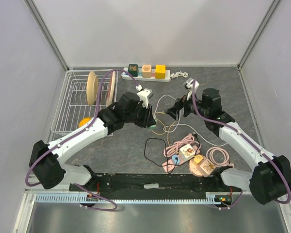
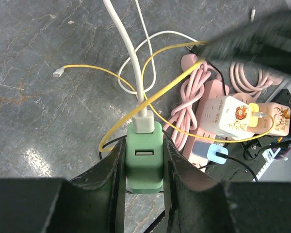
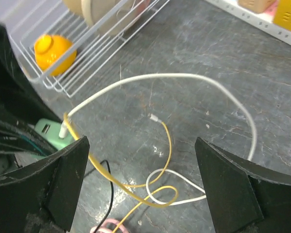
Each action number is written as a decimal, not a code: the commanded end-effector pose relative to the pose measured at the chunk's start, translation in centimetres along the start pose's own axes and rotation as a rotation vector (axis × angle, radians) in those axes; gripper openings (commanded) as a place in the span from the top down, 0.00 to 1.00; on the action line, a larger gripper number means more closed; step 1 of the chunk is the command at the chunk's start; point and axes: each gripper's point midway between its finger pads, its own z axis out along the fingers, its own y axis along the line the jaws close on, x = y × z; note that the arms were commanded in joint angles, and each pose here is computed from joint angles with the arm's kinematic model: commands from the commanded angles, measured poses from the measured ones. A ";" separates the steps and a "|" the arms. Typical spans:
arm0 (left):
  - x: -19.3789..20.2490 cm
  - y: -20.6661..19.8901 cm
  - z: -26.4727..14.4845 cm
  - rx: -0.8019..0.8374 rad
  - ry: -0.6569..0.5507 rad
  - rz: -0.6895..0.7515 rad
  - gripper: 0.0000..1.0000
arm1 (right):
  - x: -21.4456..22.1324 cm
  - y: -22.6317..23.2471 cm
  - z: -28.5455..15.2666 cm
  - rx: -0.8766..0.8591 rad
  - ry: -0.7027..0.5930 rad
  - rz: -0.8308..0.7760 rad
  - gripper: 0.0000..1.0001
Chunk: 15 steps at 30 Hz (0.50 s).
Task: Insert the plug
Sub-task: Adjust the plug.
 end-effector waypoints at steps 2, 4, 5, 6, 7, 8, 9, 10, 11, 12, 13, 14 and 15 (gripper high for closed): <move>-2.1 -1.6 -0.5 0.062 -0.029 0.059 0.98 | 1.2 1.0 -0.3 0.033 0.095 -0.270 0.02; -2.1 -1.7 -0.4 0.067 -0.025 0.057 0.98 | 1.2 0.6 -0.3 0.076 0.098 -0.306 0.02; -2.1 -1.8 -0.5 0.069 -0.026 0.056 0.98 | 1.2 0.8 -0.1 0.082 0.101 -0.317 0.02; -2.0 -1.8 -0.4 0.073 -0.023 0.055 0.98 | 1.2 0.7 0.1 0.099 0.102 -0.326 0.02; -2.1 -1.9 -0.5 0.075 -0.024 0.054 0.98 | 0.8 0.4 0.2 0.123 0.095 -0.347 0.02; -2.0 -1.8 -0.5 0.075 -0.022 0.050 0.98 | 0.7 0.9 0.4 0.119 0.095 -0.359 0.02; -2.0 -1.9 -0.6 0.075 -0.024 0.050 0.98 | 0.4 0.9 0.5 0.122 0.086 -0.362 0.02; -1.9 -1.8 -0.5 0.071 -0.022 0.048 0.98 | 0.1 1.3 0.6 0.115 0.074 -0.360 0.02; -1.9 -1.7 -0.5 0.066 -0.021 0.045 0.98 | -0.3 1.8 0.7 0.099 0.057 -0.362 0.02; -1.8 -1.6 -0.5 0.060 -0.019 0.043 0.98 | -0.8 2.2 0.6 0.094 0.043 -0.362 0.02; -1.7 -1.5 -0.4 0.055 -0.018 0.041 0.98 | -1.5 2.3 0.2 0.108 0.020 -0.350 0.02; -1.7 -1.3 -0.3 0.047 -0.016 0.036 0.98 | -1.9 2.3 0.0 0.121 0.006 -0.348 0.02; -1.6 -1.3 -0.2 0.047 -0.013 0.033 0.98 | -2.2 2.1 -0.4 0.137 -0.007 -0.348 0.02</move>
